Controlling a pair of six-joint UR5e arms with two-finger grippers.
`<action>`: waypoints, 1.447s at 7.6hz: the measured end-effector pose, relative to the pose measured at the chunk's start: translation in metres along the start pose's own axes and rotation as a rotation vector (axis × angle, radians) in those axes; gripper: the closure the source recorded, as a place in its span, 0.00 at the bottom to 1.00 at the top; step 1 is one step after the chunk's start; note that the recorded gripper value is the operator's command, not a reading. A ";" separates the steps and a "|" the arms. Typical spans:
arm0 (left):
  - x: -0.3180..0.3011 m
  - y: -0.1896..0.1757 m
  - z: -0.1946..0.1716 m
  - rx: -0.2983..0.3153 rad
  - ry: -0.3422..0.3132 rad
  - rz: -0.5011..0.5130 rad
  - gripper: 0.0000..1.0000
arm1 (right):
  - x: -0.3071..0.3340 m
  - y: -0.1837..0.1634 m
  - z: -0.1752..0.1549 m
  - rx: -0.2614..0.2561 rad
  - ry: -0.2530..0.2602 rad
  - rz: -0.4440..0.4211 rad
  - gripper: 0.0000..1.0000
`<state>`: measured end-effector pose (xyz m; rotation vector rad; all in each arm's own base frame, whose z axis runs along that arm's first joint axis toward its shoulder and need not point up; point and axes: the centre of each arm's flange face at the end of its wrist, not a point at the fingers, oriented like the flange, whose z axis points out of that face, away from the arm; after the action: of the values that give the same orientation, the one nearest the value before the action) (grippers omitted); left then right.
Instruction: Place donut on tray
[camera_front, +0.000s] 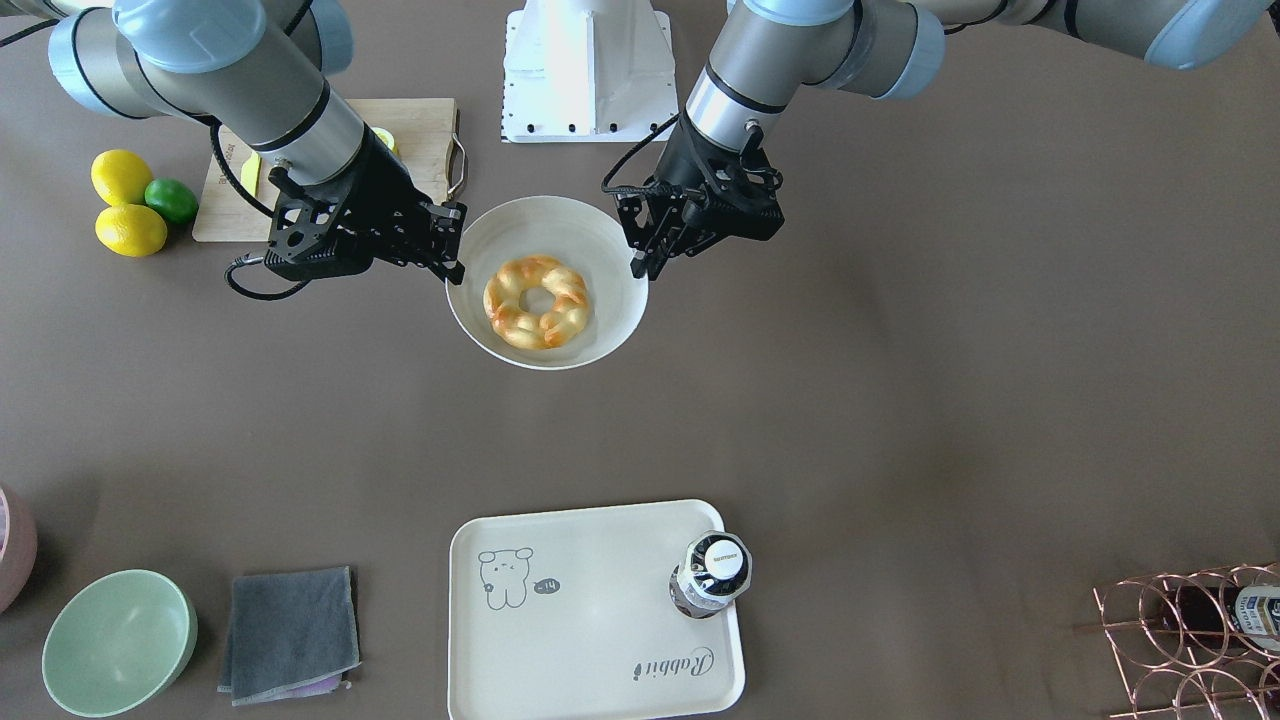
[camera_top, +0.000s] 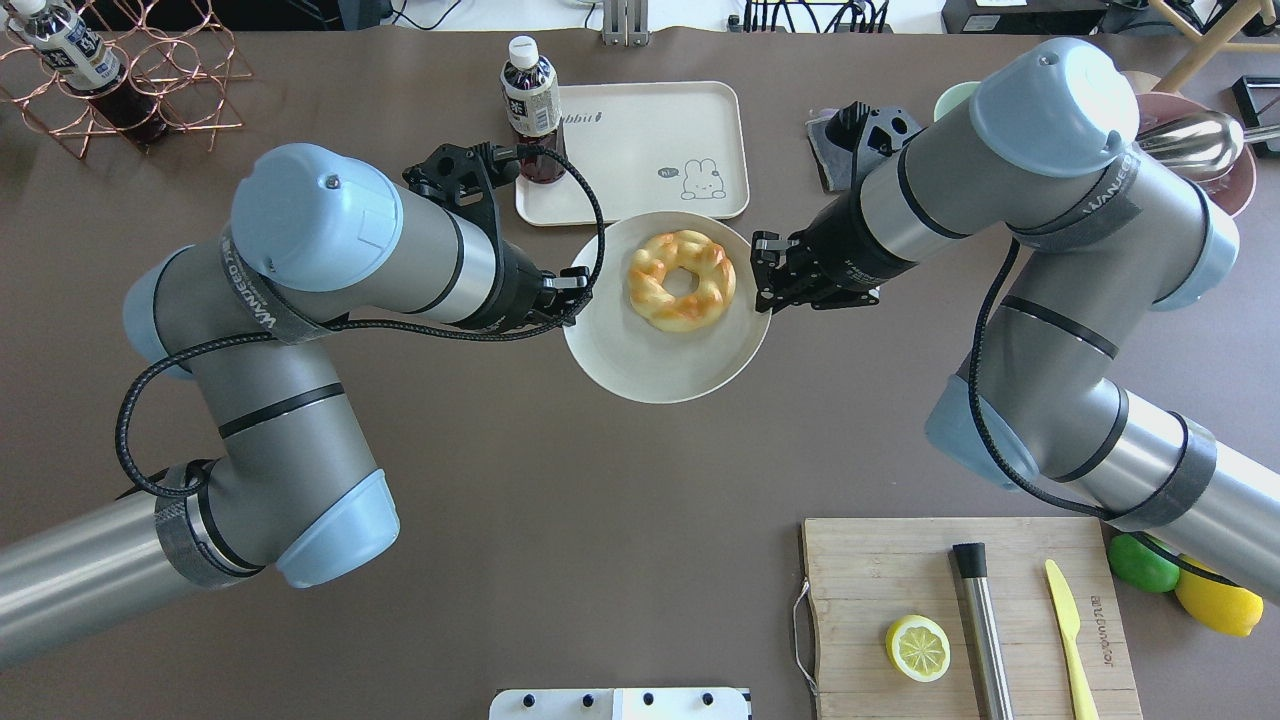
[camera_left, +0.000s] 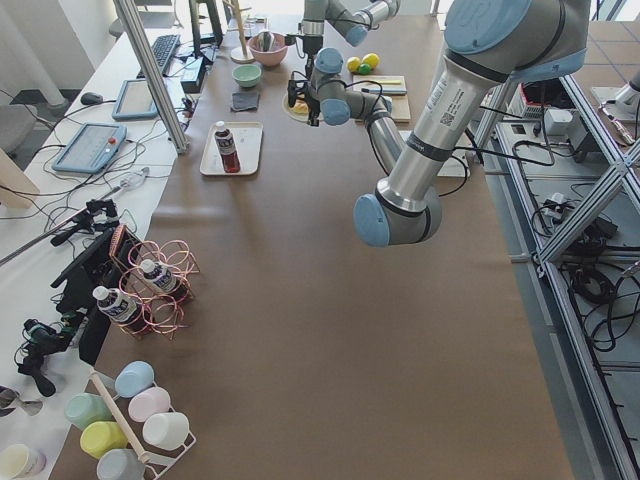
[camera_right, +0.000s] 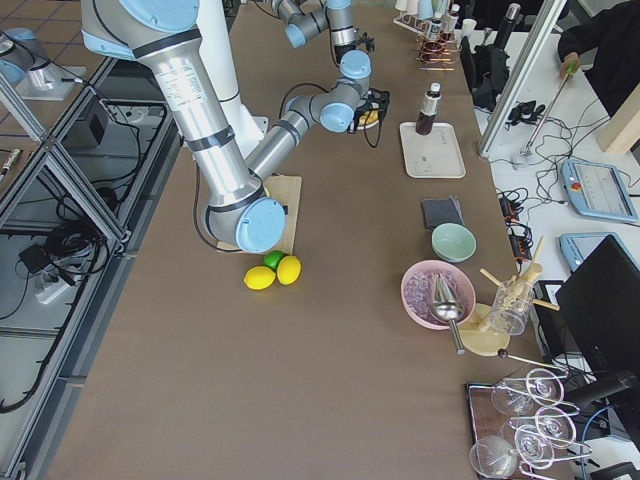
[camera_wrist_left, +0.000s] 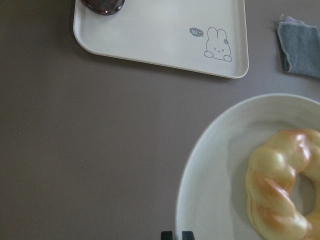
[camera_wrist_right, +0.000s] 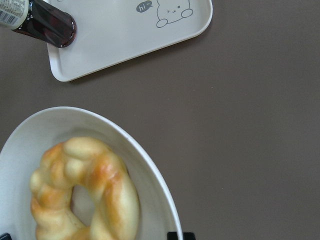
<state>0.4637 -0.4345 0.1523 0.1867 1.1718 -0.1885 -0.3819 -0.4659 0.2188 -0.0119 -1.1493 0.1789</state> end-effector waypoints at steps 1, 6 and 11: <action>0.000 -0.001 0.000 0.007 0.000 0.003 0.02 | 0.000 -0.001 0.001 0.003 0.002 0.000 1.00; 0.001 -0.001 0.000 0.015 0.003 0.007 0.02 | 0.006 -0.009 0.003 0.020 0.018 0.012 1.00; 0.000 -0.002 -0.003 0.018 0.005 0.006 0.02 | 0.053 -0.098 0.039 0.071 0.153 0.085 1.00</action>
<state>0.4601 -0.4356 0.1510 0.2070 1.1746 -0.1935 -0.3835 -0.5579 0.2925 -0.0119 -0.9904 0.2892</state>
